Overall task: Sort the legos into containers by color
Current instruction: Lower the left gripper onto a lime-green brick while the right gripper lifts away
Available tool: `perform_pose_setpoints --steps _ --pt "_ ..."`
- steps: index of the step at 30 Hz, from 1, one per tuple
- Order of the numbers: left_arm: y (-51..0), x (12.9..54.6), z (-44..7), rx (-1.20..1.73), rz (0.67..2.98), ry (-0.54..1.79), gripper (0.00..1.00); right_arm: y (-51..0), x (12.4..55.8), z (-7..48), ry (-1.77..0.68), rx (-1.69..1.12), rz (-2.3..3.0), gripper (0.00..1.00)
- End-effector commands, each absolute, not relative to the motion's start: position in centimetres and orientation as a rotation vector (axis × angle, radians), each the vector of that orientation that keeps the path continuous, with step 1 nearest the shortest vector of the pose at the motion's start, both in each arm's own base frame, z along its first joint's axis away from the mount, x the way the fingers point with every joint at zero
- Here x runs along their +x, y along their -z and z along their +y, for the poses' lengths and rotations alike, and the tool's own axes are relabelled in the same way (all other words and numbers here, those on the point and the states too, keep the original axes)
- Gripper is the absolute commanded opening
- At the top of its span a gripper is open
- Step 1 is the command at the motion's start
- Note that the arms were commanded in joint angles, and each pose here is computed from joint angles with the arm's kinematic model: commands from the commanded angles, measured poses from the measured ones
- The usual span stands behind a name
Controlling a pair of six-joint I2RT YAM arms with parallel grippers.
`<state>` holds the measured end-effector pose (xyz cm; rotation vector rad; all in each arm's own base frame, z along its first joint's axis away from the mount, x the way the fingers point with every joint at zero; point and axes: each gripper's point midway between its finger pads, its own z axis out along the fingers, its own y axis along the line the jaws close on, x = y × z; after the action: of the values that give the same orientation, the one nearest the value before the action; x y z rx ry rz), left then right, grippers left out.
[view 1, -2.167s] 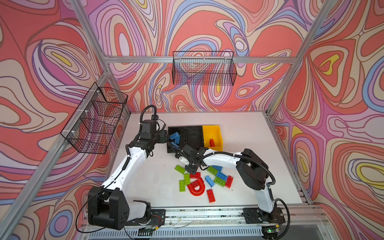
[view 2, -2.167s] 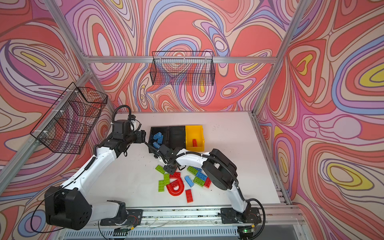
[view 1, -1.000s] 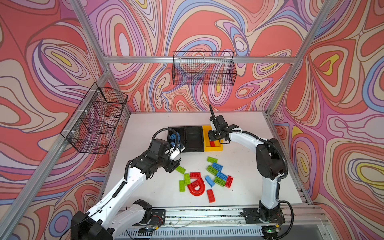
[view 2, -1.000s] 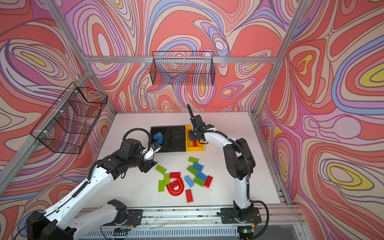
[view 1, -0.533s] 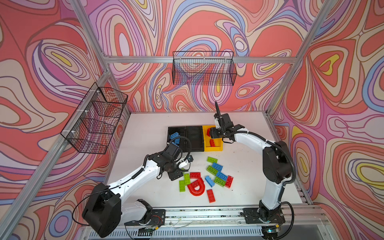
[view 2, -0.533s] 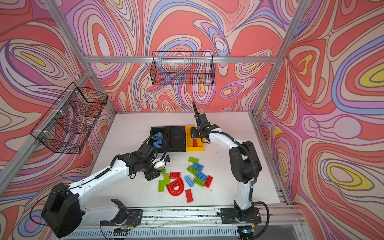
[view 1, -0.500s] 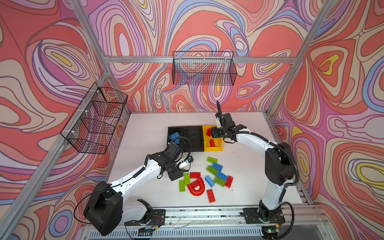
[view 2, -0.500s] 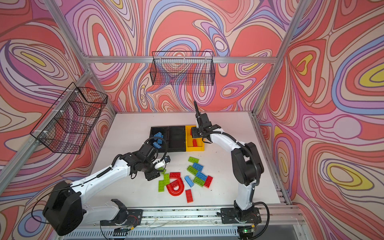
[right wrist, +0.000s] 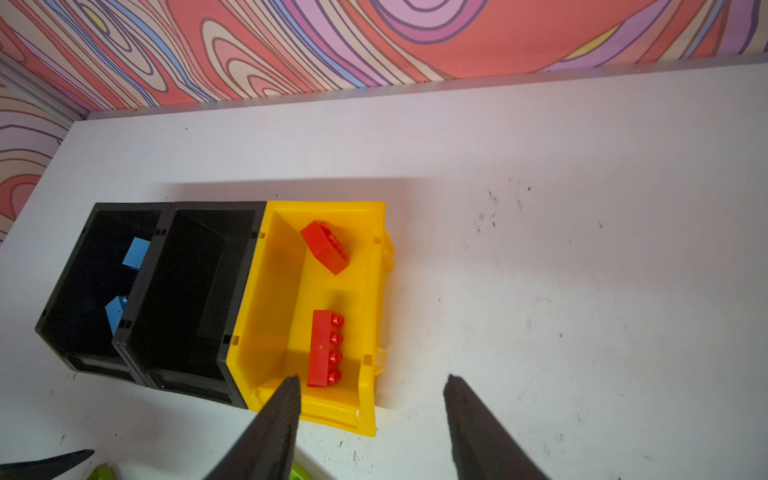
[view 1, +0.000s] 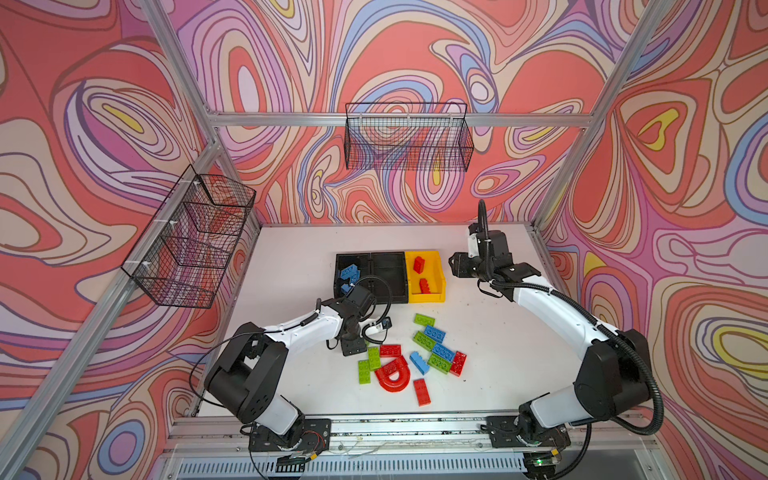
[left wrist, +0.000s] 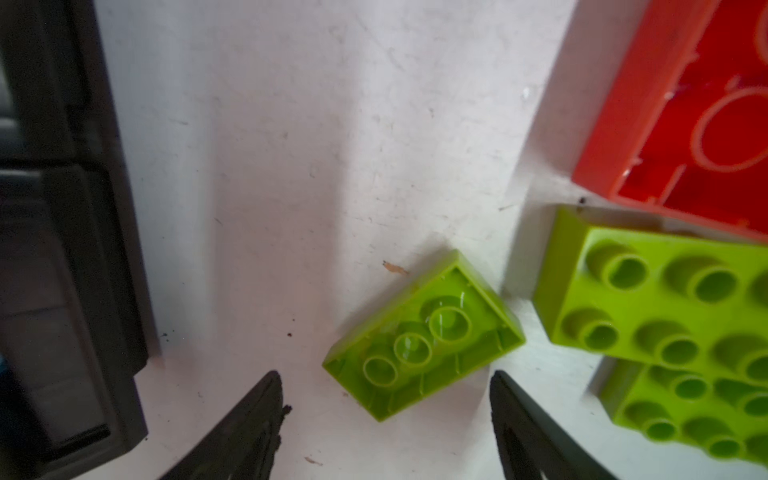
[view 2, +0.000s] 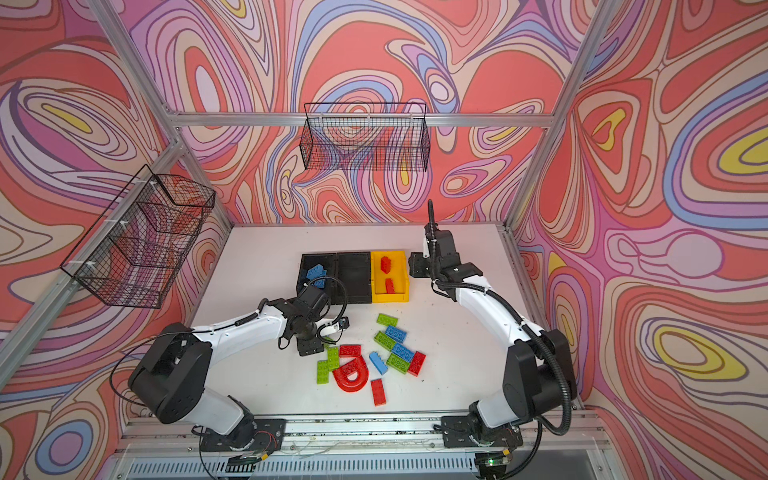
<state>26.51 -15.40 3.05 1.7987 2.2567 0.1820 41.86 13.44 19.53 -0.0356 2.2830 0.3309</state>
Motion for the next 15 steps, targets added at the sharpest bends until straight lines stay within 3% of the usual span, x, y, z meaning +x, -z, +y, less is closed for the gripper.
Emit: perform_pose_setpoints --steps 1,7,15 --pt "-3.3 27.4 -15.9 1.879 2.187 -0.216 0.81 -19.9 41.3 13.0 -0.35 -0.014 2.271 0.59" --pt "-2.2 26.5 -16.1 1.945 2.203 -0.179 0.78 -19.6 41.1 12.9 -0.368 -0.012 2.273 0.59" --pt "-0.4 25.2 -16.1 1.991 2.238 -0.156 0.65 -19.3 41.1 12.5 -0.371 0.002 2.273 0.57"
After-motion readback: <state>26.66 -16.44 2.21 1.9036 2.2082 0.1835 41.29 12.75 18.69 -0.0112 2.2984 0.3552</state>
